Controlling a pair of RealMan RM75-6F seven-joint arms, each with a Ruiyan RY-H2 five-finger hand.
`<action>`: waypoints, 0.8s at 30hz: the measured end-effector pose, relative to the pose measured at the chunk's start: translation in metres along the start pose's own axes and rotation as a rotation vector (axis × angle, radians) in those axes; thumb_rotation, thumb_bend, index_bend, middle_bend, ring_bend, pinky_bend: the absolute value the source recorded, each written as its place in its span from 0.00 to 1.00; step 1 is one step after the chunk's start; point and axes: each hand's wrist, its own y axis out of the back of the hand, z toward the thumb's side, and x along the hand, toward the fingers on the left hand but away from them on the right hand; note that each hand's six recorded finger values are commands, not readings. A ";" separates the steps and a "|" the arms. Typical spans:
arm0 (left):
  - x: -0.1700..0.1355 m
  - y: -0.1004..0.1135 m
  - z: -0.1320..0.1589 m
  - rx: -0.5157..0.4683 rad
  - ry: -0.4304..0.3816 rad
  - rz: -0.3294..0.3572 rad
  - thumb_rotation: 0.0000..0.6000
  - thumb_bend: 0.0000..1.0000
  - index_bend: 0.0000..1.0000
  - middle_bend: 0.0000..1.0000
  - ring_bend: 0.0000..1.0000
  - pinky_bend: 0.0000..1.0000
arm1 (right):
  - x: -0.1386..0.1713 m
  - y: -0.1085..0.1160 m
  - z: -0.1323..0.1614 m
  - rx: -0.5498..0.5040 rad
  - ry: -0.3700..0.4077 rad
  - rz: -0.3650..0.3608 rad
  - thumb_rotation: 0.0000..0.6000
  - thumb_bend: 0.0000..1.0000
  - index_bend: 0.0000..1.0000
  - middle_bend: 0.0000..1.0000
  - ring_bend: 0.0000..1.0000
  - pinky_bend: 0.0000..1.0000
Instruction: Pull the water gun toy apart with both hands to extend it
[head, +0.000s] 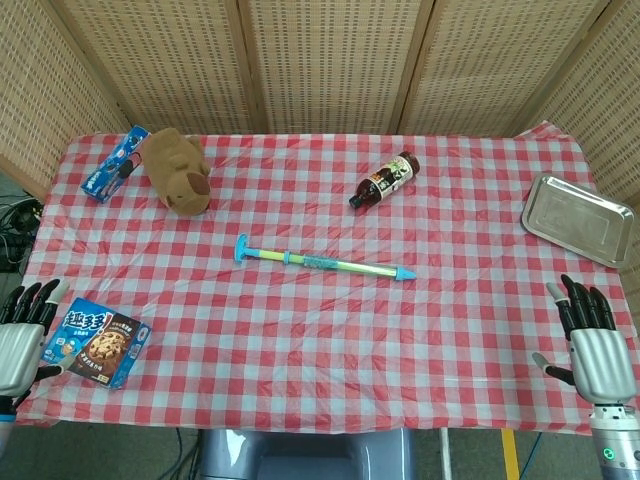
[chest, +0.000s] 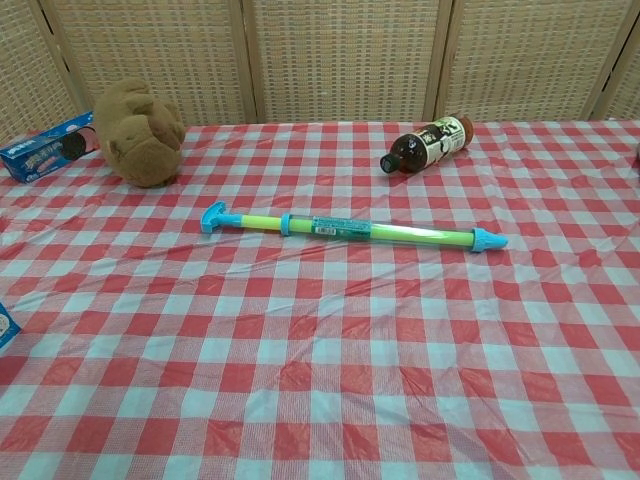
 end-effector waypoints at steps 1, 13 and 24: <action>0.000 0.000 0.000 0.000 0.000 0.000 1.00 0.08 0.00 0.00 0.00 0.00 | 0.000 0.000 0.000 0.001 0.000 0.000 1.00 0.11 0.00 0.00 0.00 0.00; 0.004 0.009 0.008 -0.024 -0.019 0.052 1.00 0.08 0.00 0.00 0.00 0.00 | -0.001 -0.001 -0.001 -0.019 0.000 0.005 1.00 0.11 0.00 0.00 0.00 0.00; 0.076 0.045 0.044 0.011 -0.023 0.135 1.00 0.14 0.06 0.14 0.16 0.14 | -0.007 -0.004 -0.003 -0.032 -0.001 0.013 1.00 0.11 0.00 0.00 0.00 0.00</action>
